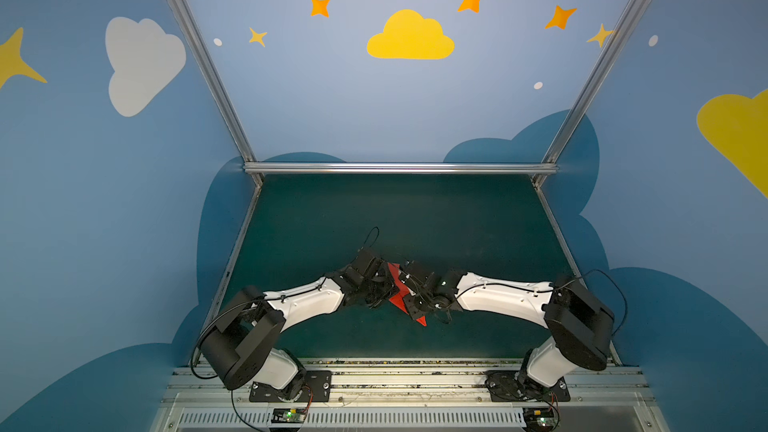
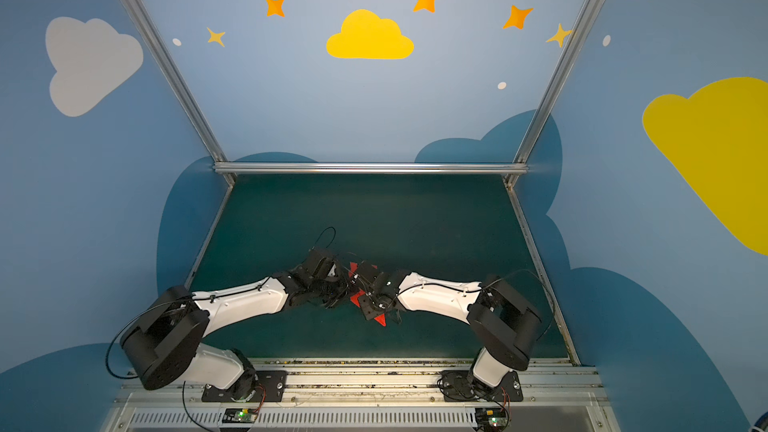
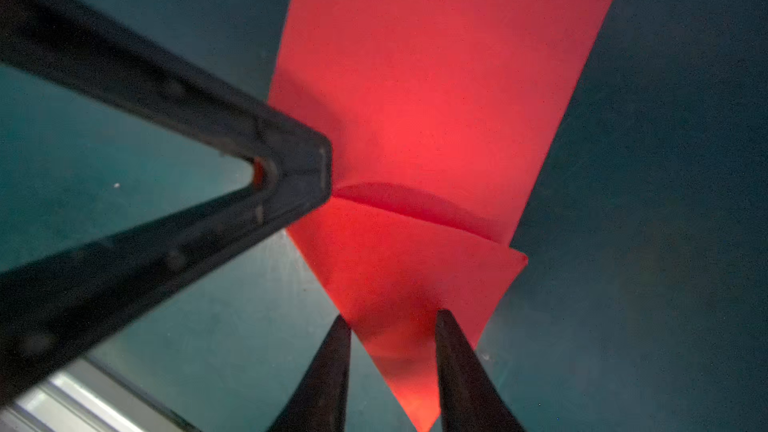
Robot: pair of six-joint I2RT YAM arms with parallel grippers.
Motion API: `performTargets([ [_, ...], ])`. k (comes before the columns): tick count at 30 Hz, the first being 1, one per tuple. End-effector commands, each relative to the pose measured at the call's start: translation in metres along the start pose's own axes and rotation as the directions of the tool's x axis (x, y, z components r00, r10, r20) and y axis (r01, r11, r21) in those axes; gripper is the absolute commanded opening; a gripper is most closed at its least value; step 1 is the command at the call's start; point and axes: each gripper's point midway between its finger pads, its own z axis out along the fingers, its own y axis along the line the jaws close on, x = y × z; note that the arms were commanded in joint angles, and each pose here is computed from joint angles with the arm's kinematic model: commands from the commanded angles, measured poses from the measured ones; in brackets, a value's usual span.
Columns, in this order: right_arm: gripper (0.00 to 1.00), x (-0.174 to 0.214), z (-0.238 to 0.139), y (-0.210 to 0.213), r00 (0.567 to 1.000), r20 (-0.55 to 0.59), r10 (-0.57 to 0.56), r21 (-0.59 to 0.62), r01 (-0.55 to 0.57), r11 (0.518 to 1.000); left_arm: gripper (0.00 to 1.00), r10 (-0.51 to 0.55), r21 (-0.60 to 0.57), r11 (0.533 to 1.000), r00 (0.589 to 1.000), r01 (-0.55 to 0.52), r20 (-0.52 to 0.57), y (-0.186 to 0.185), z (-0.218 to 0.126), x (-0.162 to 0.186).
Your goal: Fold a paper plane with a square sheet of paper (fold left side to right side)
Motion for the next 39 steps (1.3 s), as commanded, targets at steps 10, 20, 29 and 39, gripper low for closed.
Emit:
performTargets([
  [10,0.23,0.010,0.003,-0.008,1.000,-0.027,-0.007,0.058,0.009,0.998,0.03,-0.003,-0.023,1.000,1.000,0.004,0.024,0.006,-0.006,0.000],
  [20,0.17,0.011,0.005,-0.013,1.000,-0.028,-0.012,0.086,0.014,0.996,0.03,0.003,-0.022,1.000,1.000,-0.002,0.024,0.004,-0.007,0.000],
  [29,0.00,0.010,0.006,-0.012,1.000,-0.022,-0.018,0.084,0.020,0.996,0.37,0.059,-0.051,0.997,0.997,-0.057,0.047,-0.003,-0.015,-0.006],
  [39,0.00,0.004,0.005,-0.002,0.999,-0.024,0.044,-0.046,-0.045,0.998,0.60,0.105,-0.113,0.990,0.982,-0.087,0.159,-0.001,-0.054,-0.040],
])
